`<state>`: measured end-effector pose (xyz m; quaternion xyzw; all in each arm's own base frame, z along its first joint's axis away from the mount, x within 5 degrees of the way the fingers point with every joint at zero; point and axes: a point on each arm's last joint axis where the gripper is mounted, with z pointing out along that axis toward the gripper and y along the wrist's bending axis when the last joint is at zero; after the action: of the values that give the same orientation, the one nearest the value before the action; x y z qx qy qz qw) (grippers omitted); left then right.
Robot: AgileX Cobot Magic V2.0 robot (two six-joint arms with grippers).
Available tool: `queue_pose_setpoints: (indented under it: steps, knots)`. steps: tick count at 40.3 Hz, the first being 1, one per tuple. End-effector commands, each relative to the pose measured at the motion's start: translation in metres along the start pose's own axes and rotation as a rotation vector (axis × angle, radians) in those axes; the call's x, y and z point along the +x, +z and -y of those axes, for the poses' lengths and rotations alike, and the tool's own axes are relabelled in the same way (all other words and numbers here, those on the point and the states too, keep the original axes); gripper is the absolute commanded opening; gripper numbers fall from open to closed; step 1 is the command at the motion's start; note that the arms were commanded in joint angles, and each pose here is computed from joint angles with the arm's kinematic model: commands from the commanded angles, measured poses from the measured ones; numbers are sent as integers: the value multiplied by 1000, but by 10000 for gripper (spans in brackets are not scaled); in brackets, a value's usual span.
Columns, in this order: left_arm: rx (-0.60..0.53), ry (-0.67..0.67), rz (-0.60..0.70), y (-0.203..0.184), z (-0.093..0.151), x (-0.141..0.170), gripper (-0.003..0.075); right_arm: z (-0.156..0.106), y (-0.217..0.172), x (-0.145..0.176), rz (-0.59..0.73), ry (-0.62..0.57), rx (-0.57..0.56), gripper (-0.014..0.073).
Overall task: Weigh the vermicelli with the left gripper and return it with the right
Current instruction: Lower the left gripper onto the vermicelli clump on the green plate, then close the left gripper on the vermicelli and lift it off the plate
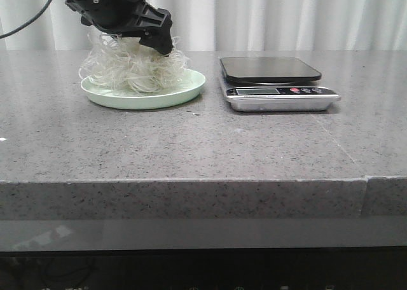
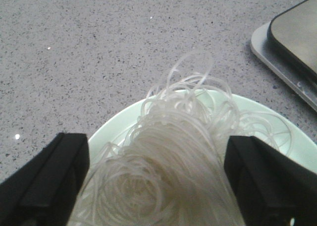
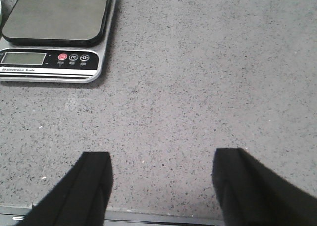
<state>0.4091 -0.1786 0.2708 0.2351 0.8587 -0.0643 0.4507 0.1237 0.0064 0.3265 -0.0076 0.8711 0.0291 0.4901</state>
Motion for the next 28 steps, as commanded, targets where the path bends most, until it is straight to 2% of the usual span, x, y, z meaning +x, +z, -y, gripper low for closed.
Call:
queue_pose_setpoints:
  steps: [1,6,18,28]
  knots:
    - [-19,-11,111,-25,-7,-27,537,0,-3,-13,77,-5,0,549]
    - [-26,-4,89,-26,-10,-25,442,0,-3,-13,77,-5,0,549]
    - [-30,-4,70,-29,-13,-24,407,0,-3,-13,77,-5,0,549]
    - [-41,-11,72,-40,-19,-28,214,0,-3,-13,77,-5,0,549]
